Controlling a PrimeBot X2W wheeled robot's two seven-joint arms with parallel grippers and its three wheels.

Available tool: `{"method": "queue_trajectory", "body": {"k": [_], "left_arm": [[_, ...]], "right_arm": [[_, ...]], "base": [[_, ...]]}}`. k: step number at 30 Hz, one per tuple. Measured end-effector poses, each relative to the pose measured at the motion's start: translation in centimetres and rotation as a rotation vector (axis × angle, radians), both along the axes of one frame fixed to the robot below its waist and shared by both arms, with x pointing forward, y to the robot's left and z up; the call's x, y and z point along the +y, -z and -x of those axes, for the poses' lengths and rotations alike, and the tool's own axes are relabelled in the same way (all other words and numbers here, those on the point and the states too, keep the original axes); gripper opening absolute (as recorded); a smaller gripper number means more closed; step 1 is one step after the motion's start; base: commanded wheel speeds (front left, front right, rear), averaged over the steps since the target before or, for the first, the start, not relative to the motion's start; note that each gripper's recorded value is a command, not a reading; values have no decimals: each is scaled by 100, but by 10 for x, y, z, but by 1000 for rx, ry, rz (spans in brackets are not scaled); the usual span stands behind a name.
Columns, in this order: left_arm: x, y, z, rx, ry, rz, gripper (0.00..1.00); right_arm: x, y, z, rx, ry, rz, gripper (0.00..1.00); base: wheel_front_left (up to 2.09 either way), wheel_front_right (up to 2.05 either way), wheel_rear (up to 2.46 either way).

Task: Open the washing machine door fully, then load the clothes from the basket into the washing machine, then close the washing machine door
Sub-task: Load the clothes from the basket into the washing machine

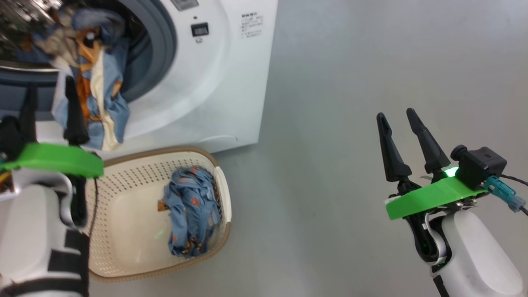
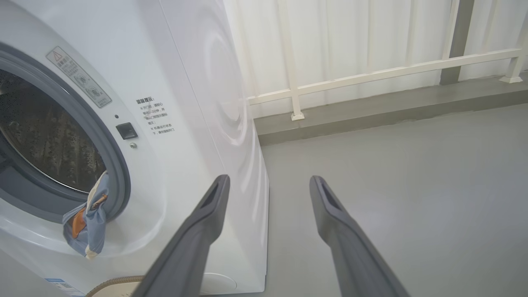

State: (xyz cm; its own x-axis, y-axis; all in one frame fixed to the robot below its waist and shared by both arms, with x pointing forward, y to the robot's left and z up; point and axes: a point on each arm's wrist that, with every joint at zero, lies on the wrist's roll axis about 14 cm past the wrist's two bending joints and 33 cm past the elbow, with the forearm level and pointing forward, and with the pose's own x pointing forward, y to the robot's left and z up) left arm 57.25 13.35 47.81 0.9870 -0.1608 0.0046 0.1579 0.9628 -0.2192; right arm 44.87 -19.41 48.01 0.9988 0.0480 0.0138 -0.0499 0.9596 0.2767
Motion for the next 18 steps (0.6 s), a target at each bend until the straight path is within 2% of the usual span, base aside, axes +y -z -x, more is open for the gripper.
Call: {"method": "queue_trajectory", "body": {"k": [18], "left_arm": [[36,-27,97,-90,-104,54,100]], "right_arm": [[11,-33,13,-81,-35,-4,100]], "base": [[0,0,0]]}}
